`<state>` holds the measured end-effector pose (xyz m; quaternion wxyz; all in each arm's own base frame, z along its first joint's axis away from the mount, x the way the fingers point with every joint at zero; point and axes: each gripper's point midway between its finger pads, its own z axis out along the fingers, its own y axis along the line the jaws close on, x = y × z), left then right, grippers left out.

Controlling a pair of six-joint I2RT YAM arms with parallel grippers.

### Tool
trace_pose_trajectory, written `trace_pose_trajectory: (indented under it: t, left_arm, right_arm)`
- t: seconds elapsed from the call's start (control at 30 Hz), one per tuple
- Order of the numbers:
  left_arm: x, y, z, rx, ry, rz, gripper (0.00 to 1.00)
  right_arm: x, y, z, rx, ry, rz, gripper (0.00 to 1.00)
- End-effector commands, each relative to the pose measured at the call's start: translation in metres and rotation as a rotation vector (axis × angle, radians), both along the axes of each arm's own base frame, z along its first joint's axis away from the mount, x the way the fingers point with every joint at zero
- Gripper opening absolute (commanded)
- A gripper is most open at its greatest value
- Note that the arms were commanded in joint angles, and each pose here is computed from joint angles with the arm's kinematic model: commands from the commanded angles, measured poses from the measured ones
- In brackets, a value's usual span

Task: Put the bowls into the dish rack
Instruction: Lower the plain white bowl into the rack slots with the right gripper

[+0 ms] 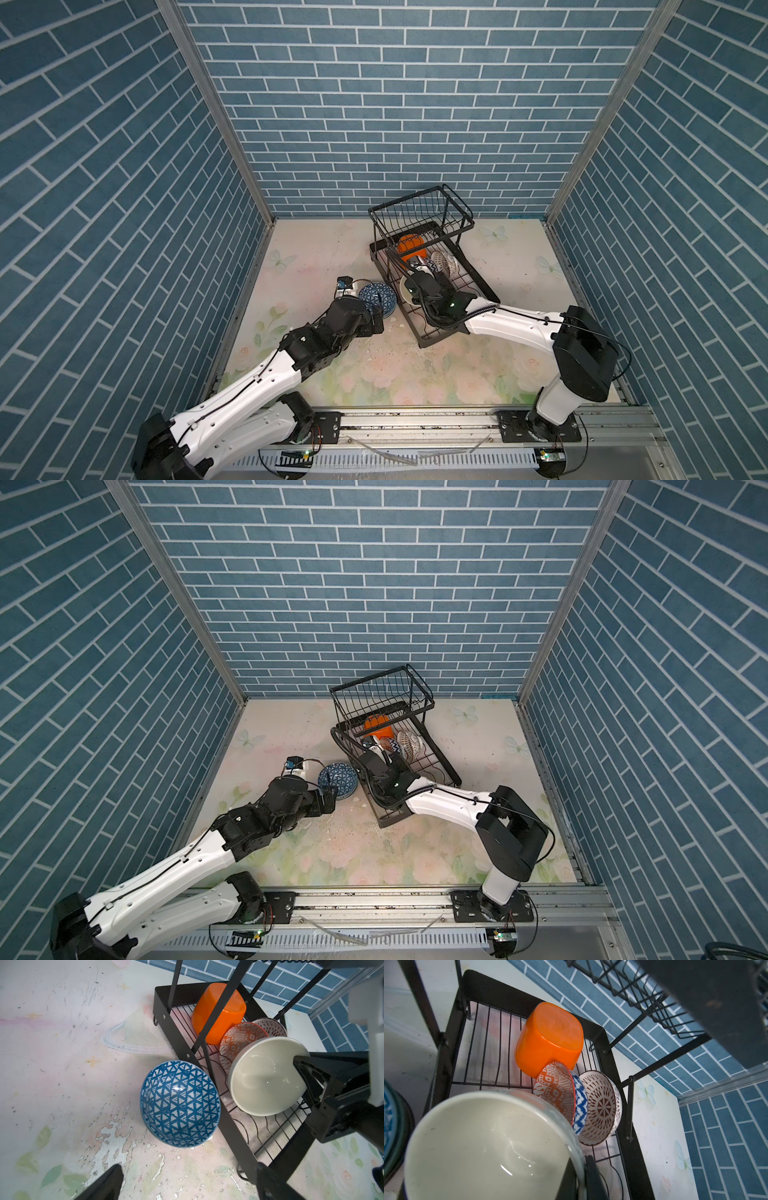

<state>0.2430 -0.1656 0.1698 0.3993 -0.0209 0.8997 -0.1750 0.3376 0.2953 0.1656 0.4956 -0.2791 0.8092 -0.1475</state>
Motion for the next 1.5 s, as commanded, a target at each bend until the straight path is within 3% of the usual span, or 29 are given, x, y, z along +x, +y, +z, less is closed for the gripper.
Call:
trace_pose_trajectory:
  t: [0.0,0.23,1.47]
  left_arm:
    - [-0.001,0.011,-0.006,0.026,0.006,0.032,1.0]
    - [-0.001,0.015,-0.007,0.029,0.007,0.043,1.0]
    - [0.003,0.014,-0.016,0.04,0.032,0.051,1.0]
  right_arm:
    - [0.017,0.023,0.043,0.029,-0.15,0.006,0.0]
    - [0.029,0.032,0.043,-0.084,-0.254,-0.017,0.0]
    - [0.061,0.059,0.039,-0.361,-0.471,0.004,0.0]
